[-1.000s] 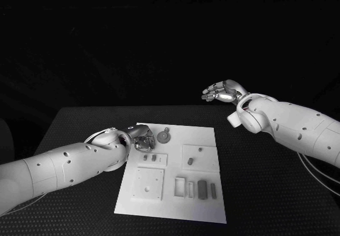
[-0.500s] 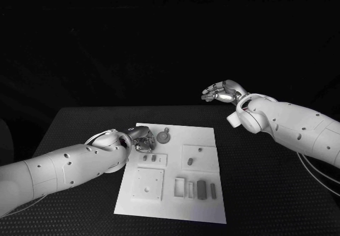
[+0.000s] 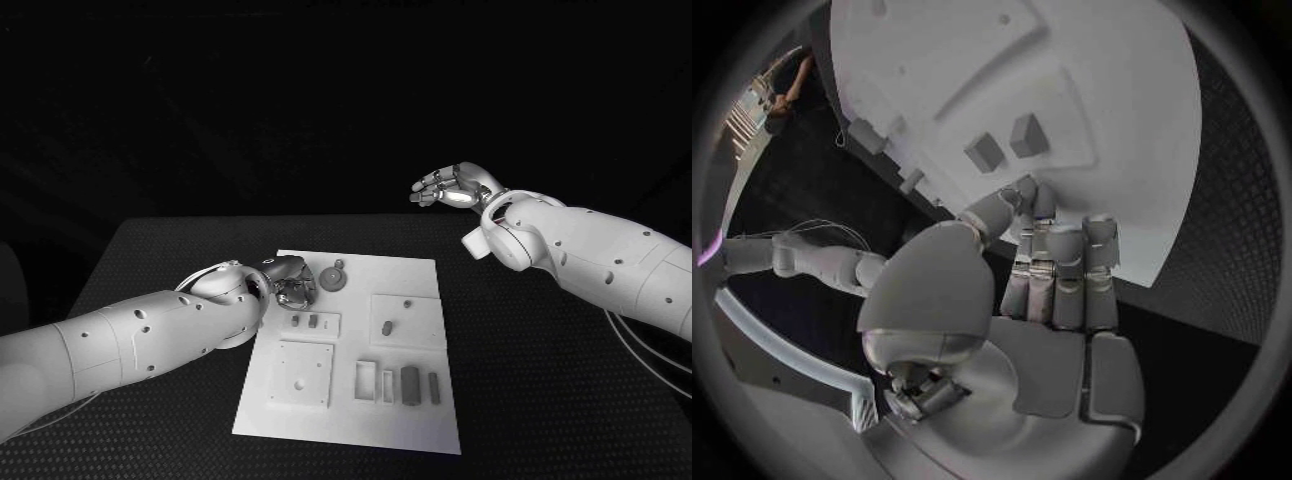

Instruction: Assemble the parts on the task board

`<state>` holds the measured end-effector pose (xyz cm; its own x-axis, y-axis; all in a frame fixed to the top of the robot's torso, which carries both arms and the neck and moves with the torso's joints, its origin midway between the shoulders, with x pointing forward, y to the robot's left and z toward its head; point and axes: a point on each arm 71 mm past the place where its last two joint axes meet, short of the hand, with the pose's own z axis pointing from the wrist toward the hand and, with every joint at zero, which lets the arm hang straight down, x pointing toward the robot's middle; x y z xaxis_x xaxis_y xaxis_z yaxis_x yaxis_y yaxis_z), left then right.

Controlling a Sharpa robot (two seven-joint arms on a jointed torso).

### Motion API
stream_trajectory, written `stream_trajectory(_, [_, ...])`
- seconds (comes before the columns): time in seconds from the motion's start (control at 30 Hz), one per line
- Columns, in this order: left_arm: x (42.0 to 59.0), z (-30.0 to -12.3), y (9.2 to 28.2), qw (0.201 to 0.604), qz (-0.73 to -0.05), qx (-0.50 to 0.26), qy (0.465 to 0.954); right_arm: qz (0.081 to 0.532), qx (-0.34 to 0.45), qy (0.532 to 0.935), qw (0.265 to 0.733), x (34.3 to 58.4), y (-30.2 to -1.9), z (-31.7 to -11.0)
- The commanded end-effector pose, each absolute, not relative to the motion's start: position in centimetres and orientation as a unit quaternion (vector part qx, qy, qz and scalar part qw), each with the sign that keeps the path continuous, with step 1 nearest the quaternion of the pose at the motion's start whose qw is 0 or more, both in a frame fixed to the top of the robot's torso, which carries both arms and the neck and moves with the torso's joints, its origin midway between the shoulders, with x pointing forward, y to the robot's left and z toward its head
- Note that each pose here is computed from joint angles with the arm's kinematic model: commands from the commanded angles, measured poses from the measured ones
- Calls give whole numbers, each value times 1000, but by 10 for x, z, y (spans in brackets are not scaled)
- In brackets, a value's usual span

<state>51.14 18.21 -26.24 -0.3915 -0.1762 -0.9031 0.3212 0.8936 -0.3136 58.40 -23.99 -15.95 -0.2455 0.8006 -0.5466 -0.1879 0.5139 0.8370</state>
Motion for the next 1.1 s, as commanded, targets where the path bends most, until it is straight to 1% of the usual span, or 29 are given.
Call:
stream_trajectory(0.03, [504,-277,180,516,-212,69,827,440,229,660,564,584,-238,-160])
stream_trajectory(0.57, [506,-275,185,536,-222,48,813,439,230,660,565,584,-239,-160])
stream_trajectory(1.1, [507,-275,193,540,-213,41,814,438,231,661,564,584,-240,-161])
